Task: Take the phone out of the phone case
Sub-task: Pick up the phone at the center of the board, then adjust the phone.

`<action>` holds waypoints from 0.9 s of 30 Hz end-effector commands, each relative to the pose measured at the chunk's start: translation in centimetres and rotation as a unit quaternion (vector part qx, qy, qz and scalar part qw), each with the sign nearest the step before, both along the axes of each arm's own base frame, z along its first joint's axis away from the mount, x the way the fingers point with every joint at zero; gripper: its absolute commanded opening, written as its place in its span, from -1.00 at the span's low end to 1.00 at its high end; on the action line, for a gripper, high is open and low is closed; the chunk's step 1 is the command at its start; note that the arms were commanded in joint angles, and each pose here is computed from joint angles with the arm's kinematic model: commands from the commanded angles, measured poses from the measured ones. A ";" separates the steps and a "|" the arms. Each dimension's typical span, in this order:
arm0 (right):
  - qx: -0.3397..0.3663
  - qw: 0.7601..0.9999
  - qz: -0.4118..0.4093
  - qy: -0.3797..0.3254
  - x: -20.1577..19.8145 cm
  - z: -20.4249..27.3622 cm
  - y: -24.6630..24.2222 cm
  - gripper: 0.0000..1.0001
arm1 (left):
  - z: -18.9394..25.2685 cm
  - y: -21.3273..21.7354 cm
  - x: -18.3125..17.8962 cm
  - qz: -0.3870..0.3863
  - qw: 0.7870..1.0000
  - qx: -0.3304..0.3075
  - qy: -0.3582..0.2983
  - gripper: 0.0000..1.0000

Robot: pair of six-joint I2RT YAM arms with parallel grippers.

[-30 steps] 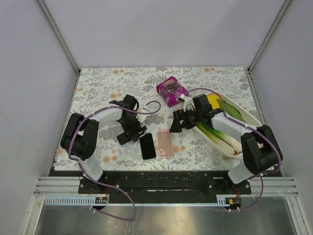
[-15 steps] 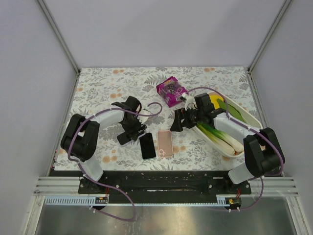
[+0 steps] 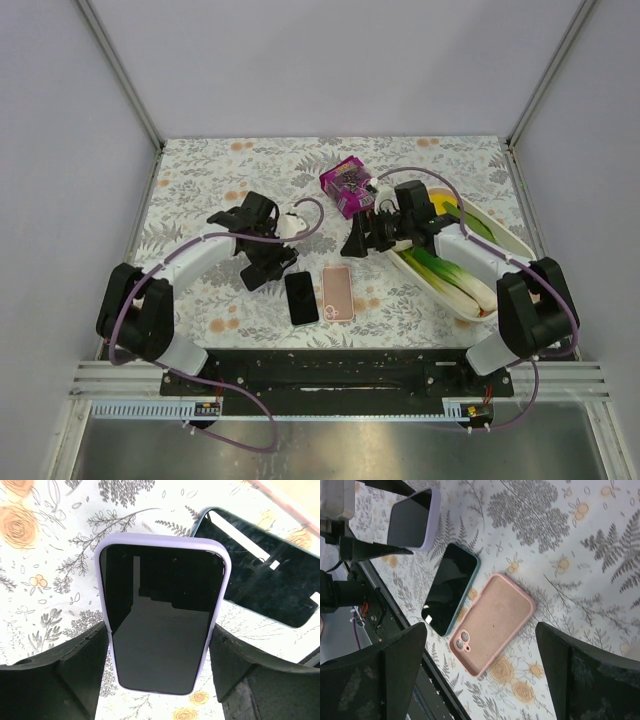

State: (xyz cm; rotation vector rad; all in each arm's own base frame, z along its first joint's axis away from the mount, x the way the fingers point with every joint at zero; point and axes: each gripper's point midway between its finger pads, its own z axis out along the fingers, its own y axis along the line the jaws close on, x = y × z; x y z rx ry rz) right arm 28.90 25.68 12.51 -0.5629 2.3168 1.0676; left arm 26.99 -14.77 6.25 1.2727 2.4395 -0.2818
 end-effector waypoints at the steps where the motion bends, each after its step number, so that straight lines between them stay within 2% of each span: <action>1: 0.040 0.998 0.023 -0.035 1.6 3.1 3.6 0.99 | 4.4 -1.9 1.2 -0.004 0.997 -0.061 -0.051 -1.00; 8: 0.058 0.997 0.050 -0.024 2.5 4.1 8.3 0.99 | 7.5 -4.0 0.8 -0.014 0.993 -0.092 -0.077 -1.00; 16: 0.071 0.996 0.060 0.013 2.5 3.0 10.8 0.99 | 9.7 -5.7 0.6 -0.019 0.989 -0.114 -0.096 -1.00; 23: 0.078 0.993 0.080 0.037 1.2 2.0 12.4 0.88 | 10.9 -6.4 1.0 -0.015 0.987 -0.110 -0.117 -1.00; 27: 0.085 0.991 0.089 0.051 0.5 1.6 13.0 0.73 | 11.3 -6.8 1.1 -0.013 0.986 -0.109 -0.126 -1.00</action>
